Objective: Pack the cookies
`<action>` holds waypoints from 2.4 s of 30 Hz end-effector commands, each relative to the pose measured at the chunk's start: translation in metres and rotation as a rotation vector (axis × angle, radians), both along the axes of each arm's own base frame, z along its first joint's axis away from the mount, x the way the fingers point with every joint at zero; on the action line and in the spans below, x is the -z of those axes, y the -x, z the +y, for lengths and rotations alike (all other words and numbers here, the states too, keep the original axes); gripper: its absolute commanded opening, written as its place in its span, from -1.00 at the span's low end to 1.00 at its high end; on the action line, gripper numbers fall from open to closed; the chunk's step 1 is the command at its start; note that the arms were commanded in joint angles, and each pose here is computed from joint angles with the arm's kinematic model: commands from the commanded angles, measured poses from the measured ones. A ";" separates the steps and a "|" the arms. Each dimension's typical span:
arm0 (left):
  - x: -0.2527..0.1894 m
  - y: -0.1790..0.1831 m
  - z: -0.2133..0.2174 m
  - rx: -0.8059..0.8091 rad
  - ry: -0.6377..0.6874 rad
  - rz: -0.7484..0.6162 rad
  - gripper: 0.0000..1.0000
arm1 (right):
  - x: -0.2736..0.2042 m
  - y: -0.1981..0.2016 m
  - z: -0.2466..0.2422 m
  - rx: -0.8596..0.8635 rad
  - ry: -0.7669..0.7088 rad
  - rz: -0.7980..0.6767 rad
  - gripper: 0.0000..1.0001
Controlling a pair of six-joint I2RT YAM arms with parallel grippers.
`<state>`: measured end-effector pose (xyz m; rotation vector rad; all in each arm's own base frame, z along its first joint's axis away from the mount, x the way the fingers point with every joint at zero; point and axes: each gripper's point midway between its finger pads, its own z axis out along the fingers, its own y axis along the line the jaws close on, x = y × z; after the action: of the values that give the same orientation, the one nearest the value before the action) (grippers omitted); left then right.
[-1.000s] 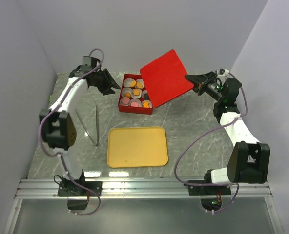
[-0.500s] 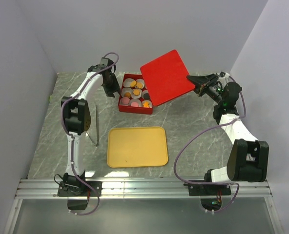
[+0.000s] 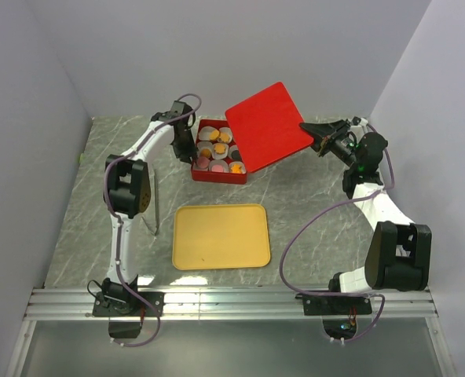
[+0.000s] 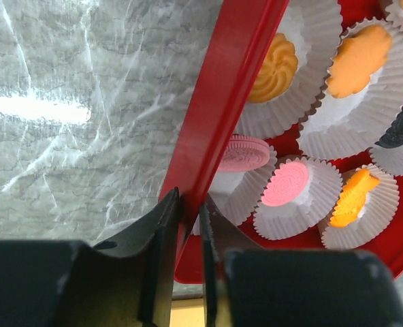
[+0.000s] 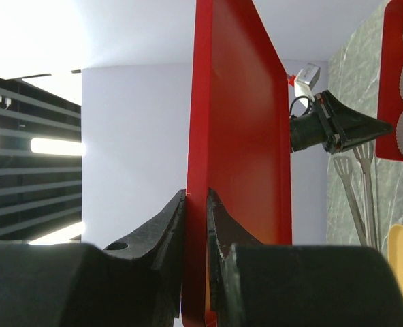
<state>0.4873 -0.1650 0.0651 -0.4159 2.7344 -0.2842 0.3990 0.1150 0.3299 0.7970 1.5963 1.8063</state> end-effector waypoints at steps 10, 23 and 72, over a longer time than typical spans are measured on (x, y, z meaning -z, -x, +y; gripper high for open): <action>-0.002 0.056 -0.004 -0.034 -0.022 0.064 -0.80 | -0.033 0.009 0.003 -0.019 -0.005 -0.115 -1.00; -0.013 0.131 -0.022 -0.034 0.038 0.057 -0.85 | -0.014 0.035 0.012 -0.026 0.033 -0.076 -1.00; -0.122 0.177 0.059 -0.133 0.218 -0.243 0.29 | 0.082 -0.002 0.144 -0.109 -0.009 0.020 -1.00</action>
<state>0.2979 -0.1061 0.1708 -0.6138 2.5308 -0.5262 0.3972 0.2543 0.2445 0.8093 1.6995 1.8858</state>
